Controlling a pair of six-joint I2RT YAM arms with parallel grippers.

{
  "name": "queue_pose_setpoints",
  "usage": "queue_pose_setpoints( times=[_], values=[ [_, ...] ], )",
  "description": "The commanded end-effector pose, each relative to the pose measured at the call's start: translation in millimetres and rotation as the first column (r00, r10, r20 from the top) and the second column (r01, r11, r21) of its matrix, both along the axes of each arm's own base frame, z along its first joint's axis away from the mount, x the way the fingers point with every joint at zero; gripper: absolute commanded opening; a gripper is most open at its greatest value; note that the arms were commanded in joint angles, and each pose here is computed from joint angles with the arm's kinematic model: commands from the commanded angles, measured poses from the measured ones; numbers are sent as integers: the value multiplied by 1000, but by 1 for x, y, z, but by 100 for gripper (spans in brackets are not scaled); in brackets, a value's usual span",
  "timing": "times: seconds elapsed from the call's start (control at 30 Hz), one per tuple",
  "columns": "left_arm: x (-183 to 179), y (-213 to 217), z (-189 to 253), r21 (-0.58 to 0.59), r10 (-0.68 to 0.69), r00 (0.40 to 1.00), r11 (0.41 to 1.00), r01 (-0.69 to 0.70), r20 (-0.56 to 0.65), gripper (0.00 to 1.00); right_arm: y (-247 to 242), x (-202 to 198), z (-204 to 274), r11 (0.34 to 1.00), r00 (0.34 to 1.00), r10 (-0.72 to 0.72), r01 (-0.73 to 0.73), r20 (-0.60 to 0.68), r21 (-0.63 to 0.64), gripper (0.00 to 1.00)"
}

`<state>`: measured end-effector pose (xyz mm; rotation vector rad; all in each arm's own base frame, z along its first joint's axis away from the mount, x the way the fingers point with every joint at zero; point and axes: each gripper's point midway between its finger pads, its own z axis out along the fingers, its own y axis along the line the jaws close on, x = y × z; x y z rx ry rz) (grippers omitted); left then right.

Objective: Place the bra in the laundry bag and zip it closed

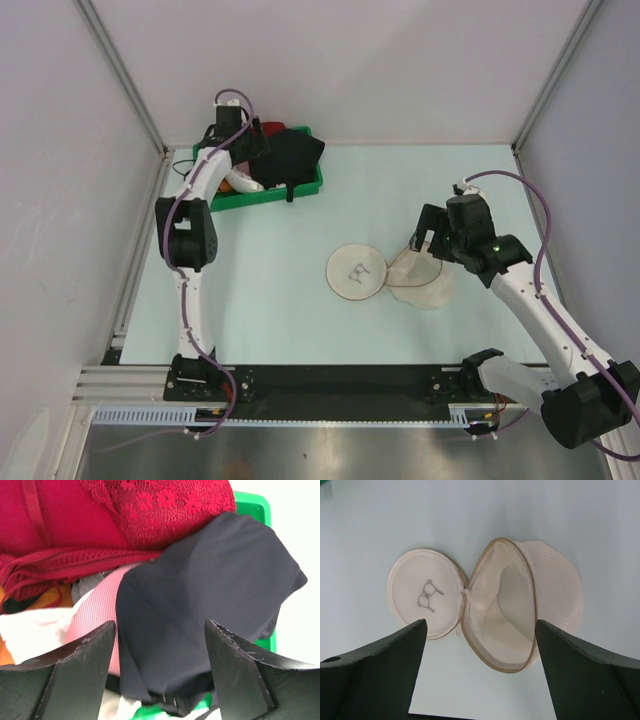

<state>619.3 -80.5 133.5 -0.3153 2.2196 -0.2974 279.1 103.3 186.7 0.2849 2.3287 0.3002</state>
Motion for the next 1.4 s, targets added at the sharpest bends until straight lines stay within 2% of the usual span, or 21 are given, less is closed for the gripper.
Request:
queue_pose_setpoints(
  times=[0.0,0.13,0.23,0.27,0.43,0.47,0.53,0.57,0.63,0.67,0.87,1.0,1.1,1.37],
  values=[
    [20,-3,13,-13,12,997,1000,-11,72,77,7,-2,13,999,999,24,-25,32,34,95],
    [22,-12,9,-40,-27,997,999,30,76,68,6,-5,15,999,999,27,-29,34,38,95],
    [23,-18,16,-57,-54,995,997,60,87,41,7,-6,20,998,999,27,-29,47,47,95],
    [23,-19,23,-62,-60,993,996,67,101,26,7,-7,23,998,998,29,-31,52,51,95],
    [19,-22,86,-73,-77,975,993,94,206,0,5,-11,27,999,998,24,-27,56,44,95],
    [14,-27,117,-85,-94,961,989,120,259,0,4,-10,27,999,998,22,-24,57,43,95],
    [8,-29,150,-97,-103,946,985,139,308,0,5,-11,25,999,998,25,-27,54,41,95],
    [-1,-33,186,-103,-119,923,980,168,366,0,5,-11,24,999,998,26,-28,52,39,95],
    [-14,-36,217,-110,-136,903,974,196,408,0,5,-11,22,999,998,28,-30,49,32,95],
    [-27,-38,246,-110,-149,879,969,221,452,0,4,-11,21,999,998,28,-30,49,27,95],
    [-70,-37,313,-90,-169,825,962,256,540,0,5,-10,25,999,998,38,-39,56,17,95],
    [-70,-29,313,-104,-144,833,967,234,534,0,6,-11,31,999,997,40,-42,64,24,95],
    [-52,-32,292,-133,-160,843,956,262,514,0,7,-14,32,999,997,37,-39,66,31,95],
    [14,-22,197,-166,-172,890,950,263,422,0,2,-23,19,999,999,34,-34,34,7,96]
  ],
)
